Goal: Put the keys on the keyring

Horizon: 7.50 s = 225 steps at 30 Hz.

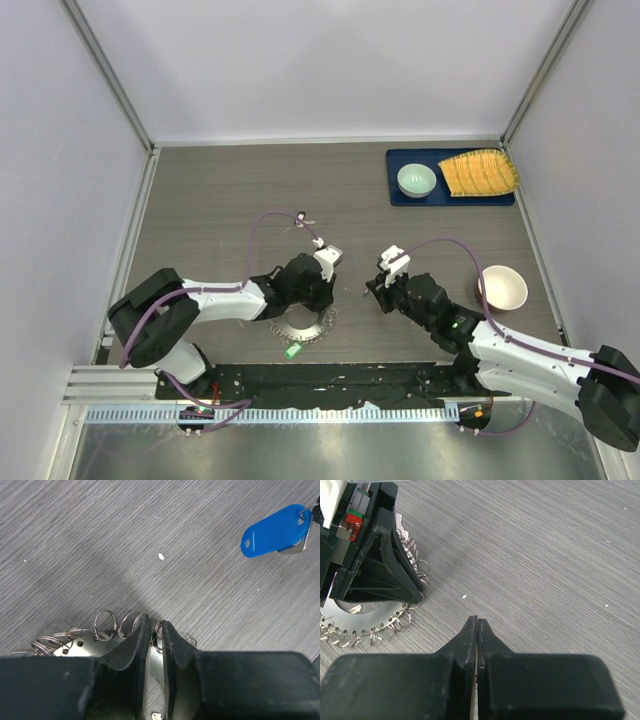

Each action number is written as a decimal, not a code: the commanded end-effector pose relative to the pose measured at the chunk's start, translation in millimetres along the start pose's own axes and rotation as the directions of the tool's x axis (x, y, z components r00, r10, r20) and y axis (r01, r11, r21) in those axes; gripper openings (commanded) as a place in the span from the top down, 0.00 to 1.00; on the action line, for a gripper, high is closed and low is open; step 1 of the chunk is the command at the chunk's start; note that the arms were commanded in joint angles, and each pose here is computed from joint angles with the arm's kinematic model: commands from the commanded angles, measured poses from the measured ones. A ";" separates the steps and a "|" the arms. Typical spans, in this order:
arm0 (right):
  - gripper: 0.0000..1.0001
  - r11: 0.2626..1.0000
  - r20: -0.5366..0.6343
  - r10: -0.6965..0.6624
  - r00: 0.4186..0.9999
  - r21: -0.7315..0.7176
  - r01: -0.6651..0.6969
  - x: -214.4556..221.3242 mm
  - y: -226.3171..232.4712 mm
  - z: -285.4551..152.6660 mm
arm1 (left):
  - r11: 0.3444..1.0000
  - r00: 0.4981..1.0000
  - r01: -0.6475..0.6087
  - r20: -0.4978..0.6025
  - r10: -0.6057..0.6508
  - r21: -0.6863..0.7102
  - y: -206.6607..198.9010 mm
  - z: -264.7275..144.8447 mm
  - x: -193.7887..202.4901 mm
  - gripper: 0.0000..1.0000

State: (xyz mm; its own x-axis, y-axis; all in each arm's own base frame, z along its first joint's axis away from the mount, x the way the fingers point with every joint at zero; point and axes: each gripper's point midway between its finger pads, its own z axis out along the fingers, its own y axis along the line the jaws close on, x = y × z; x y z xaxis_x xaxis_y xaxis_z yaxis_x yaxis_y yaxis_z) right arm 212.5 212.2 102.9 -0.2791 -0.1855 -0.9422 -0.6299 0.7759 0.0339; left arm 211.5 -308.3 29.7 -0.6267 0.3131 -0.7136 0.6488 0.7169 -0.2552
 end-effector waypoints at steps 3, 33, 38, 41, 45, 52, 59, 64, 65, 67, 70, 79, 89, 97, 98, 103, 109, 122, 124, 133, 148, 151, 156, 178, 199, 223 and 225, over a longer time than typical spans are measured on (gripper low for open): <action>0.99 0.999 0.052 0.038 0.998 0.027 -0.040 -22.9 -2.2 4.6 | 0.997 1.000 0.018 -0.009 -0.019 -0.069 4.9 1.5 -11.7 0.75; 0.99 0.997 0.064 0.063 0.996 0.044 -0.065 -18.4 -6.2 2.2 | 0.993 0.988 0.046 -0.141 -0.061 -0.108 9.7 -11.6 -9.5 0.76; 0.99 0.997 0.064 0.063 0.996 0.044 -0.065 -17.6 -6.3 2.0 | 0.997 0.986 0.051 -0.158 -0.061 -0.064 3.0 -11.6 -6.3 0.75; 0.99 0.997 0.064 0.061 0.996 0.045 -0.064 -17.6 -6.7 2.0 | 0.997 0.984 0.041 -0.169 -0.053 -0.070 5.1 -12.0 -2.4 0.75; 0.99 0.997 0.065 0.061 0.996 0.045 -0.064 -17.6 -6.6 2.2 | 0.997 0.983 0.038 -0.179 -0.049 -0.069 5.2 -12.2 1.2 0.75; 0.99 0.997 0.066 0.057 0.996 0.041 -0.060 -17.5 -6.2 2.3 | 0.998 0.981 0.042 -0.189 -0.052 -0.055 3.0 -11.8 4.3 0.74; 0.99 0.998 0.063 0.055 0.996 0.040 -0.058 -15.8 -6.0 3.0 | 0.998 0.982 0.052 -0.181 -0.058 -0.041 -0.8 -12.8 0.3 0.65; 0.99 0.997 0.061 0.057 0.997 0.040 -0.059 -15.4 -6.0 3.2 | 0.993 0.985 0.096 -0.136 -0.105 -0.068 -1.6 -21.3 -8.5 0.46; 0.99 0.997 0.065 0.057 0.996 0.042 -0.060 -16.2 -6.4 3.2 | 0.992 0.986 0.100 -0.127 -0.109 -0.074 -1.2 -22.8 -10.0 0.43; 0.99 0.997 0.065 0.057 0.996 0.045 -0.060 -15.5 -7.1 3.2 | 0.990 0.986 0.119 -0.107 -0.127 -0.079 -3.7 -27.2 -14.8 0.42; 0.99 0.997 0.067 0.057 0.996 0.047 -0.061 -15.9 -7.3 3.1 | 0.987 0.987 0.126 -0.085 -0.135 -0.099 -4.0 -30.3 -18.4 0.41; 0.99 0.997 0.070 0.058 0.996 0.049 -0.061 -15.4 -8.0 2.2 | 0.985 0.993 0.081 -0.076 -0.093 -0.149 7.9 -33.2 -14.2 0.66; 0.99 0.997 0.076 0.060 0.995 0.045 -0.064 -15.5 -7.5 1.5 | 0.993 0.998 -0.015 -0.068 0.007 -0.121 17.7 -22.5 -13.2 0.76; 0.99 0.998 0.081 0.055 0.995 0.039 -0.059 -15.8 -6.8 0.9 | 0.993 0.995 -0.093 -0.047 0.090 -0.073 19.5 -19.5 -11.9 0.74; 0.99 0.997 0.082 0.057 0.995 0.038 -0.060 -16.2 -6.7 0.7 | 0.995 0.995 -0.093 -0.030 0.092 -0.034 12.4 -17.9 -15.9 0.74; 0.99 0.998 0.086 0.053 0.995 0.037 -0.057 -17.0 -6.6 0.4 | 0.994 0.993 -0.113 -0.028 0.113 -0.006 8.7 -16.3 -14.4 0.73; 0.99 0.998 0.083 0.051 0.995 0.034 -0.054 -16.1 -6.1 0.9 | 0.992 0.991 -0.127 -0.042 0.127 0.005 8.1 -11.8 -11.8 0.73; 0.99 0.999 0.077 0.044 0.996 0.025 -0.046 -14.6 -4.4 2.3 | 0.994 0.992 -0.104 -0.069 0.103 -0.016 14.3 -10.0 -4.6 0.70; 0.99 0.999 0.077 0.043 0.996 0.025 -0.045 -14.6 -4.4 2.5 | 0.995 0.993 -0.096 -0.076 0.094 -0.013 13.1 -10.6 -2.4 0.71; 0.99 0.999 0.075 0.044 0.996 0.020 -0.046 -14.1 -3.6 2.5 | 0.997 0.999 -0.031 -0.046 0.028 -0.068 17.2 -23.9 -16.2 0.63; 0.99 0.998 0.073 0.049 0.996 0.028 -0.051 -13.5 -5.0 2.6 | 0.995 0.992 0.101 -0.075 -0.103 -0.023 23.7 -20.7 -6.2 0.69; 0.99 0.998 0.073 0.047 0.996 0.027 -0.049 -13.4 -4.6 2.8 | 0.995 0.991 0.100 -0.090 -0.102 -0.021 24.0 -18.9 -2.1 0.70; 0.99 0.998 0.073 0.047 0.996 0.027 -0.049 -13.3 -4.5 3.1 | 0.996 0.989 0.087 -0.114 -0.090 -0.038 28.7 -14.9 5.9 0.70; 0.99 0.999 0.047 0.044 0.998 -0.033 -0.042 -17.2 7.4 5.9 | 0.997 0.996 0.075 -0.053 -0.074 0.010 15.1 -42.6 -17.5 1.00; 0.99 0.987 -0.188 0.139 0.972 0.105 -0.120 -1.3 -1.0 32.8 | 0.968 0.917 -0.167 0.390 0.083 0.187 -11.6 -77.2 -51.6 1.00; 0.91 0.981 -0.306 0.122 0.944 0.180 -0.068 24.3 -35.9 125.7 | 0.945 0.821 -0.311 0.530 0.213 0.102 -3.2 -92.4 -51.1 1.00; 0.84 0.988 -0.239 0.104 0.965 0.139 -0.072 5.2 -30.9 118.6 | 0.941 0.814 -0.322 0.537 0.222 0.100 -4.3 -93.6 -52.1 1.00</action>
State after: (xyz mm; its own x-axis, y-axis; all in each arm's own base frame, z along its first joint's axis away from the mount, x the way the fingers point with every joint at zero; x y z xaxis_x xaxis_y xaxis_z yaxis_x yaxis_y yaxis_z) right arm 320.2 253.5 30.2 -0.5844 -0.2657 -0.7667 -0.4465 0.8943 0.0304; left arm 194.0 -264.7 98.7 -0.2470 0.1507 -0.9572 0.8402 0.5254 -0.1341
